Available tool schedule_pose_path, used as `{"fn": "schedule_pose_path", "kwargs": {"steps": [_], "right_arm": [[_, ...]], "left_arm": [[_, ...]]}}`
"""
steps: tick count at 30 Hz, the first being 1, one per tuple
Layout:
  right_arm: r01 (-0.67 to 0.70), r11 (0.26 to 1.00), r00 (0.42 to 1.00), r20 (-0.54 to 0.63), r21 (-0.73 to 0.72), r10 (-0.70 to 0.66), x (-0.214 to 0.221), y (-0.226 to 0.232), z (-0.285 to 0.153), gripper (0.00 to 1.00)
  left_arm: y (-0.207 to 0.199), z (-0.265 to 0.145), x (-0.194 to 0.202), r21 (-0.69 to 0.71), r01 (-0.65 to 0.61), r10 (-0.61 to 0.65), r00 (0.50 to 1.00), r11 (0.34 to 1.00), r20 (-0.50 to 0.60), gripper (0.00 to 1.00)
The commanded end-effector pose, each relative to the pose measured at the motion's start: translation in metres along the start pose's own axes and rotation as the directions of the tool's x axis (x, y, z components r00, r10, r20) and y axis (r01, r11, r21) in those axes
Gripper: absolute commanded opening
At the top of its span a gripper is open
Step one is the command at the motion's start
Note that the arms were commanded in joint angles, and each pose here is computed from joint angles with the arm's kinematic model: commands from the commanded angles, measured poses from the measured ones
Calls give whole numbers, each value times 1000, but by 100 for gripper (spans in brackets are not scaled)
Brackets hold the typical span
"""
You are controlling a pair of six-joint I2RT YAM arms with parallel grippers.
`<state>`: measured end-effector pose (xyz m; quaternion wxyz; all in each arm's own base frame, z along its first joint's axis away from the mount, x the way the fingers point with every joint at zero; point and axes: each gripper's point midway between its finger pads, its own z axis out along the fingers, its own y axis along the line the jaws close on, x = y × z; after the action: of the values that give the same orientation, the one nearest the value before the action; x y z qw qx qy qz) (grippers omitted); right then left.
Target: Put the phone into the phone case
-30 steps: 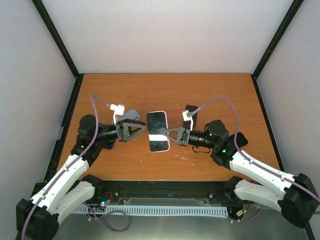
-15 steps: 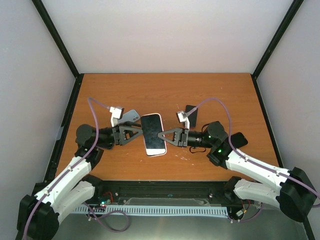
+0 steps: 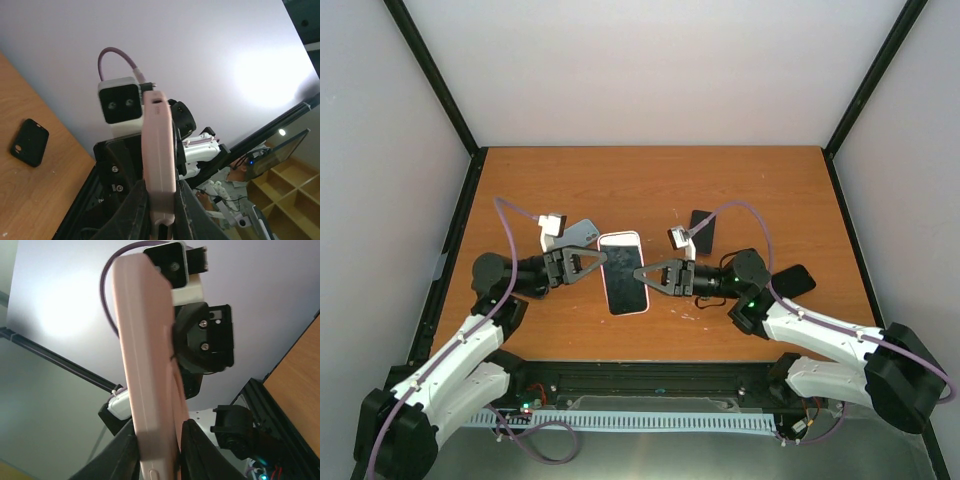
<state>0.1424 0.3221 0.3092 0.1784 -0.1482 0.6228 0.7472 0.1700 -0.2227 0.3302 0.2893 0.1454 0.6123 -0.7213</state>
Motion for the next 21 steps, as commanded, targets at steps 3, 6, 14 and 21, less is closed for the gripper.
{"fn": "schedule_pose_path", "kwargs": {"steps": [3, 6, 14, 21], "right_arm": [[23, 1000, 999, 27, -12, -23, -3, 5, 0, 25], [7, 1000, 999, 40, 31, -8, -4, -8, 0, 21], [-33, 998, 993, 117, 61, 26, -9, -20, -7, 11], [-54, 996, 964, 264, 75, 33, -32, -22, -16, 12]], "left_arm": [[18, 2, -11, -110, 24, -20, 999, 994, 32, 0], [24, 2, -12, -147, 34, -29, 999, 989, 35, 0], [30, 2, -12, -172, 83, -79, 996, 982, 34, 30], [44, -2, 7, -181, 145, -148, 989, 973, -2, 62]]}}
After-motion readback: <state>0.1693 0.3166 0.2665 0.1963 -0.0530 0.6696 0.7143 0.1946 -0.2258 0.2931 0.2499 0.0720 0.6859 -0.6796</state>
